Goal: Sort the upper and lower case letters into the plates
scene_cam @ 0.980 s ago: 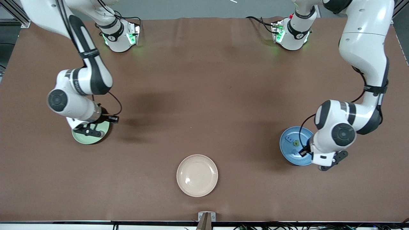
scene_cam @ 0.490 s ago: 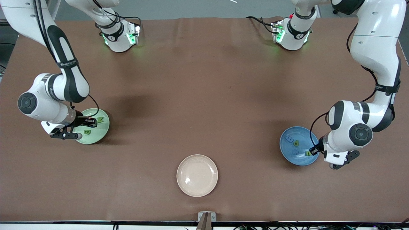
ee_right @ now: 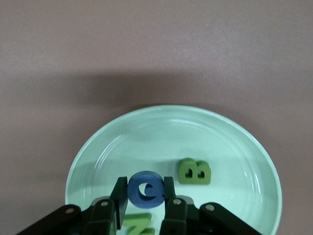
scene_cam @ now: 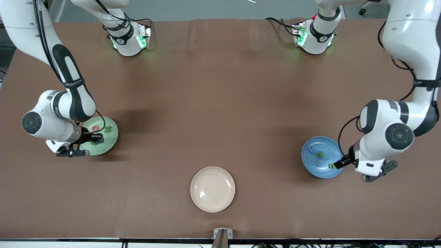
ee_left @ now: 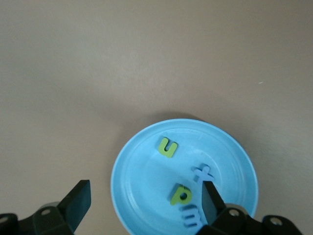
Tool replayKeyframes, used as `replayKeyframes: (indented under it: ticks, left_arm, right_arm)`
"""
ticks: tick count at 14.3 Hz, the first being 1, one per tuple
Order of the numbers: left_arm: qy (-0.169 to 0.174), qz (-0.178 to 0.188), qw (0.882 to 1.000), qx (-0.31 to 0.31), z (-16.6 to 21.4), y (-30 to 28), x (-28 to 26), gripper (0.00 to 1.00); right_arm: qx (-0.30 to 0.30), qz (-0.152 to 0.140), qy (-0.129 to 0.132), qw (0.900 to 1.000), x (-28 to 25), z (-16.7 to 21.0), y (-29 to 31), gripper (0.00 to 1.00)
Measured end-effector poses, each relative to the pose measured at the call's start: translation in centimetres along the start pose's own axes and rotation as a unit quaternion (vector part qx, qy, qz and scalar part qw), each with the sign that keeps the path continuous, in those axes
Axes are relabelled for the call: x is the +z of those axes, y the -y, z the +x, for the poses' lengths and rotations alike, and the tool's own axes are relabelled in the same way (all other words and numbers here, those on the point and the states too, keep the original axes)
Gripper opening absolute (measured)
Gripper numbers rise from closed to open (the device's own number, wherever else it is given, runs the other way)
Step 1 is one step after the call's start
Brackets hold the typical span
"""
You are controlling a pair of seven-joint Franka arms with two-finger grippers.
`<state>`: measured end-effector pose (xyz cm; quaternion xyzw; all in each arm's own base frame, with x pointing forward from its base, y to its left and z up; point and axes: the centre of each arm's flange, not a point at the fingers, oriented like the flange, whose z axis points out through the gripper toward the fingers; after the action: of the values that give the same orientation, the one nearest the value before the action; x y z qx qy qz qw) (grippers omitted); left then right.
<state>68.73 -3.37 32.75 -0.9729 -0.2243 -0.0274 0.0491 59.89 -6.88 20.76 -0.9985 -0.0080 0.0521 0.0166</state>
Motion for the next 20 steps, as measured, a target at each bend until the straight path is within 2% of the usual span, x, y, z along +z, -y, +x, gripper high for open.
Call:
replayKeyframes:
  ticks: [3,7,8,11,12,14,16,18,20]
  left_arm:
    - [-0.029,-0.001,0.998,0.048,0.2,1.5,-6.9,1.0]
    - [-0.032,0.024,0.994,0.102,-1.1,4.5,-16.5,1.0]
    - [-0.033,0.026,0.992,0.117,-1.8,5.1,-18.6,1.0]
    - [-0.017,0.01,0.989,0.148,-4.5,6.5,-23.9,1.0]
    - [-0.013,0.005,0.988,0.156,-5.3,7.0,-25.2,1.0]
    - [-0.006,0.005,0.985,0.171,-6.8,7.7,-27.3,1.0]
    - [0.001,-0.002,0.984,0.18,-8.3,8.3,-29.3,1.0]
    - [0.017,-0.008,0.983,0.184,-10.0,9.0,-31.0,1.0]
    - [0.024,-0.007,0.982,0.189,-11.4,9.3,-32.3,1.0]
  right_arm:
    - [-0.001,-0.002,-0.003,1.0,1.0,0.5,0.0,0.34]
    - [-0.002,-0.002,-0.002,1.0,1.3,0.8,0.0,0.34]
    - [-0.002,-0.002,-0.001,1.0,1.3,0.7,0.0,0.39]
    - [-0.003,0.0,0.001,1.0,0.7,0.7,0.2,0.7]
    - [-0.004,0.002,0.003,1.0,-0.6,0.7,0.3,0.78]
    - [-0.005,0.011,0.025,1.0,-5.1,-0.3,0.6,0.98]
    - [-0.002,0.019,0.033,0.999,-11.6,-2.0,0.9,1.0]
    - [0.008,0.023,0.023,0.999,-17.5,-4.0,1.3,1.0]
    - [0.01,0.012,0.015,1.0,-22.3,-6.0,1.8,1.0]
